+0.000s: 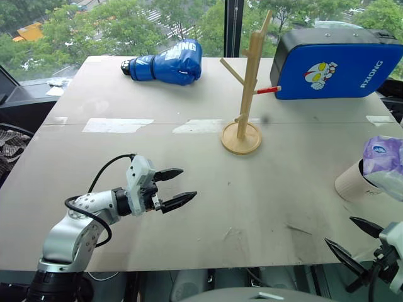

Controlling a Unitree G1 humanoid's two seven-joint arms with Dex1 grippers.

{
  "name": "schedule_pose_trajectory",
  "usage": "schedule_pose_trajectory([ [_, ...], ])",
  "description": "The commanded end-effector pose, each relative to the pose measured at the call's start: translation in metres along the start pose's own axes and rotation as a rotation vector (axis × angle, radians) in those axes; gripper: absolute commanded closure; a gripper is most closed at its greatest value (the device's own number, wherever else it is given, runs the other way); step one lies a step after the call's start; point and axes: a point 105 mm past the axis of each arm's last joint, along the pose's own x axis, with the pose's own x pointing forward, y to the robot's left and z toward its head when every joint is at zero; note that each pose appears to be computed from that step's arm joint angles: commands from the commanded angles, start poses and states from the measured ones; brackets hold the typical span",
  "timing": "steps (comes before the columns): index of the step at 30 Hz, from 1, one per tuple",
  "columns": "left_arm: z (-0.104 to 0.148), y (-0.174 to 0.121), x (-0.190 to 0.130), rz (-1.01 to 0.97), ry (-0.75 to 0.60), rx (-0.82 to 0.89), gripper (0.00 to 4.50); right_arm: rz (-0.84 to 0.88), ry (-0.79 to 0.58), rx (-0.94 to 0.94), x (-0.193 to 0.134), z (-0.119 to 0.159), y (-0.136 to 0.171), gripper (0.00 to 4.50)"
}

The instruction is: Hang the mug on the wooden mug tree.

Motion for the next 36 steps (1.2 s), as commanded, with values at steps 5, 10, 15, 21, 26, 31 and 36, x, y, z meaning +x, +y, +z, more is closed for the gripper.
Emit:
schedule_pose_trajectory([
  [5, 0.027, 0.002, 0.010, -0.077, -0.079, 0.038, 0.00, -0.040, -0.102, -0.108, 0.021, 0.022, -0.004, 0.12],
  [10, 0.064, -0.001, 0.020, -0.143, -0.235, 0.022, 0.00, -0.010, -0.211, -0.229, 0.034, 0.069, 0.003, 0.12],
  [15, 0.081, -0.047, 0.019, -0.457, -0.232, 0.109, 0.00, 0.026, -0.222, -0.369, 0.026, 0.115, 0.002, 0.12],
  [21, 0.088, -0.061, 0.026, -0.592, -0.232, 0.134, 0.00, -0.189, 0.029, -0.578, -0.015, 0.120, -0.054, 0.12],
  [26, 0.085, -0.057, 0.034, -0.581, -0.246, 0.143, 0.00, -0.269, 0.128, -0.536, -0.033, 0.111, -0.080, 0.12],
  [31, 0.084, -0.056, 0.036, -0.557, -0.266, 0.144, 0.00, -0.289, 0.185, -0.511, -0.037, 0.102, -0.089, 0.12],
  [36, 0.082, -0.054, 0.036, -0.534, -0.269, 0.146, 0.00, -0.293, 0.188, -0.471, -0.034, 0.095, -0.097, 0.12],
])
